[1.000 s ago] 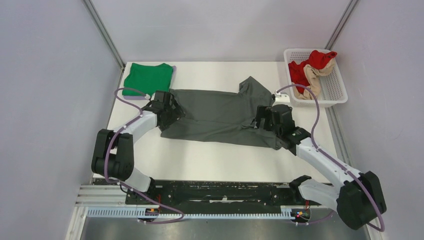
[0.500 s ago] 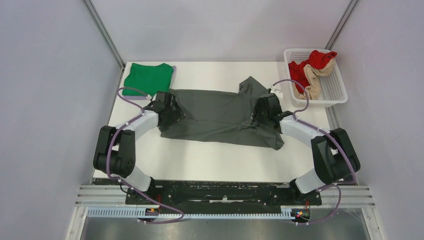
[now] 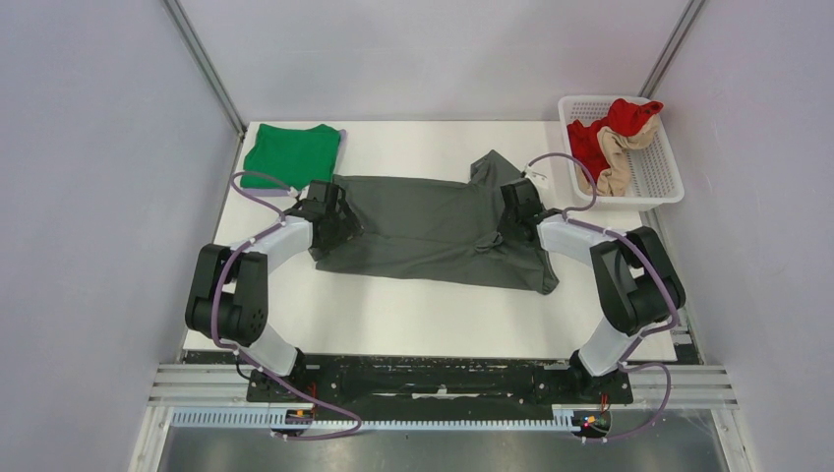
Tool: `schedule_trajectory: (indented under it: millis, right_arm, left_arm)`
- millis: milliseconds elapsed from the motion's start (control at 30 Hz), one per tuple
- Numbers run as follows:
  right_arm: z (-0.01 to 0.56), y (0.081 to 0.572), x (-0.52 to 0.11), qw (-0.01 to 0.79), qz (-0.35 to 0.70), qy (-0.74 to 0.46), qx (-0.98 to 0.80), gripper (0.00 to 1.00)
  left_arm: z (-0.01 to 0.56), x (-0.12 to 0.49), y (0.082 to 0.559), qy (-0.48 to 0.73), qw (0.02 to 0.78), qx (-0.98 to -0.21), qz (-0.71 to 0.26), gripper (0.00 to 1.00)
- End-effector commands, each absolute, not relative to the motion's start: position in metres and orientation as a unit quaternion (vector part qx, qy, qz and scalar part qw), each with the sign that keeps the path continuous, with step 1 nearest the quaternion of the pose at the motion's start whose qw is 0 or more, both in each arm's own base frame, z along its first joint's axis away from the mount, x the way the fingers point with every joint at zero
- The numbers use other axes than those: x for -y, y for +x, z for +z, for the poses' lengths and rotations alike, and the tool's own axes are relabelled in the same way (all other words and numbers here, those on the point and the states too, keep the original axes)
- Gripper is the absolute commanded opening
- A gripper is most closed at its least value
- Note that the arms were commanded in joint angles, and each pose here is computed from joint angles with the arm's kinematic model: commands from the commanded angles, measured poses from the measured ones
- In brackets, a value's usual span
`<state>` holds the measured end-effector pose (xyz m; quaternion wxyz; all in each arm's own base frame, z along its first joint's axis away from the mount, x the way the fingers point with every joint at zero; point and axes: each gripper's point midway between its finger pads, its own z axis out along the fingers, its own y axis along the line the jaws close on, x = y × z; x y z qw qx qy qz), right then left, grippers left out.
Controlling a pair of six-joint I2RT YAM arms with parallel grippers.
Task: Fold and stack the t-shirts
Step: Fold the flattened tshirt in 1/3 of the way
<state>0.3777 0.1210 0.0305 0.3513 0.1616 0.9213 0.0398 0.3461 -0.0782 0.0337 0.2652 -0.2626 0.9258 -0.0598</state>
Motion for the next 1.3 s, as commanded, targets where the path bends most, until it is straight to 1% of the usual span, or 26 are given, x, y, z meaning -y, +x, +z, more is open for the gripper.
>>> schedule_trajectory:
  millis: [0, 33, 100, 233, 267, 300, 367, 400, 433, 467, 500, 633, 667, 800, 1000, 1067, 1267]
  right_arm:
    - [0.059, 0.412, -0.124, 0.402, 0.04, 0.152, -0.902, 0.05]
    - [0.06, 0.413, -0.126, 0.402, 0.04, 0.143, -0.903, 0.01]
    - [0.062, 0.415, -0.13, 0.396, 0.04, 0.112, -0.91, 0.0]
    - [0.066, 0.421, -0.145, 0.386, 0.029, 0.013, -0.922, 0.0]
    - [0.065, 0.422, -0.147, 0.379, 0.022, -0.001, -0.925, 0.04]
    - [0.062, 0.422, -0.147, 0.373, 0.014, -0.008, -0.928, 0.1]
    - [0.059, 0.422, -0.143, 0.363, -0.008, -0.008, -0.932, 0.39]
    - [0.06, 0.423, -0.139, 0.36, -0.019, -0.004, -0.933, 0.51]
    - [0.061, 0.422, -0.135, 0.359, -0.032, 0.004, -0.933, 0.65]
    - [0.064, 0.422, -0.133, 0.362, -0.04, 0.011, -0.931, 0.72]
    - [0.068, 0.421, -0.13, 0.366, -0.045, 0.016, -0.929, 0.77]
    - [0.09, 0.414, -0.13, 0.39, -0.026, 0.022, -0.92, 0.95]
    - [0.096, 0.41, -0.129, 0.397, -0.021, 0.024, -0.917, 0.98]
    - [0.103, 0.386, -0.13, 0.409, 0.016, 0.017, -0.912, 0.98]
    - [0.086, 0.322, -0.169, 0.398, 0.184, -0.053, -0.897, 0.98]
    - [0.077, 0.309, -0.168, 0.394, 0.195, -0.061, -0.896, 0.98]
    - [0.045, 0.305, -0.142, 0.371, 0.145, -0.034, -0.917, 0.98]
  left_arm:
    - [0.043, 0.07, 0.355, -0.25, 0.288, -0.924, -0.04, 1.0]
    - [0.043, 0.069, 0.355, -0.25, 0.287, -0.924, -0.039, 1.0]
    - [0.043, 0.069, 0.355, -0.25, 0.288, -0.924, -0.038, 1.0]
    - [0.044, 0.069, 0.356, -0.25, 0.289, -0.923, -0.038, 1.0]
    - [0.043, 0.069, 0.356, -0.25, 0.289, -0.923, -0.038, 1.0]
    - [0.043, 0.069, 0.356, -0.25, 0.288, -0.924, -0.038, 1.0]
    - [0.042, 0.069, 0.356, -0.249, 0.287, -0.924, -0.038, 1.0]
    - [0.043, 0.069, 0.356, -0.249, 0.286, -0.924, -0.037, 1.0]
    - [0.043, 0.069, 0.357, -0.249, 0.287, -0.924, -0.037, 1.0]
    - [0.045, 0.069, 0.357, -0.25, 0.288, -0.924, -0.037, 1.0]
    - [0.046, 0.069, 0.358, -0.25, 0.29, -0.923, -0.037, 1.0]
    - [0.057, 0.068, 0.36, -0.255, 0.304, -0.917, -0.042, 1.0]
    - [0.06, 0.068, 0.361, -0.256, 0.308, -0.915, -0.043, 1.0]
    - [0.073, 0.071, 0.365, -0.26, 0.323, -0.908, -0.059, 1.0]
    - [0.077, 0.083, 0.367, -0.259, 0.331, -0.902, -0.095, 1.0]
    - [0.07, 0.083, 0.365, -0.261, 0.328, -0.903, -0.093, 1.0]
    - [0.04, 0.076, 0.352, -0.272, 0.302, -0.911, -0.071, 1.0]
